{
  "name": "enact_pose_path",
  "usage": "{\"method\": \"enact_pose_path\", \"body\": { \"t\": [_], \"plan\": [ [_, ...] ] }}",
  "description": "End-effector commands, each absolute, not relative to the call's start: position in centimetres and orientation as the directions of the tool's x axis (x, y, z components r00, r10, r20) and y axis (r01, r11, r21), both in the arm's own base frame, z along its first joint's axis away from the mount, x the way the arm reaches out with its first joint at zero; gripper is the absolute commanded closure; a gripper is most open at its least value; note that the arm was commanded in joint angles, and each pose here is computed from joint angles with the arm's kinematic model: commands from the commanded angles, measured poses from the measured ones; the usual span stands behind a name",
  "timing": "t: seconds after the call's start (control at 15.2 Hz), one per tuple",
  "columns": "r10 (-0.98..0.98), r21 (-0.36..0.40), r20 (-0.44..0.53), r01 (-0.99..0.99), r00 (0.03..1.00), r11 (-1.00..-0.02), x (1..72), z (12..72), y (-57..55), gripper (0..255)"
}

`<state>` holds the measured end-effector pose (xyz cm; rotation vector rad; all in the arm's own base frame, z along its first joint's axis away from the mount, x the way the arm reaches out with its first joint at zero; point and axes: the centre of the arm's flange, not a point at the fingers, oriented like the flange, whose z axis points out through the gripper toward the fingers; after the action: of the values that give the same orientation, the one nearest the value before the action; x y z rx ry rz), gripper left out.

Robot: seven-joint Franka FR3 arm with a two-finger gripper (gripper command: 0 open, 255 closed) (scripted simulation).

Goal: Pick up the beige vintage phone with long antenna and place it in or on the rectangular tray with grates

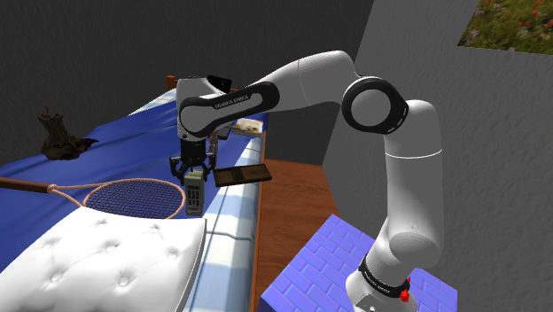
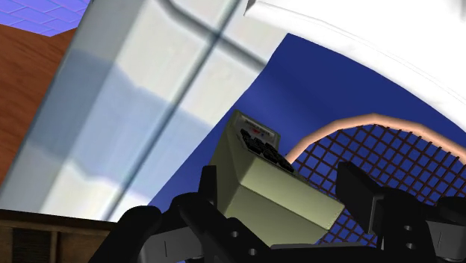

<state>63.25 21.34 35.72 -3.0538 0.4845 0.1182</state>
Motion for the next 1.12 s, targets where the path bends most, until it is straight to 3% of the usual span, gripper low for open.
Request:
{"method": "enact_pose_path", "body": {
  "t": [0.0,0.46,1.06],
  "plan": [
    [-0.307,-0.035,-0.083,-0.31,0.948,-0.95,63.2,35.7,21.4,255],
    [-0.307,-0.035,-0.083,-0.31,0.948,-0.95,63.2,35.7,21.4,255],
    [-0.307,-0.035,-0.083,-0.31,0.948,-0.95,63.2,40.5,21.4,255]
  ]
}}
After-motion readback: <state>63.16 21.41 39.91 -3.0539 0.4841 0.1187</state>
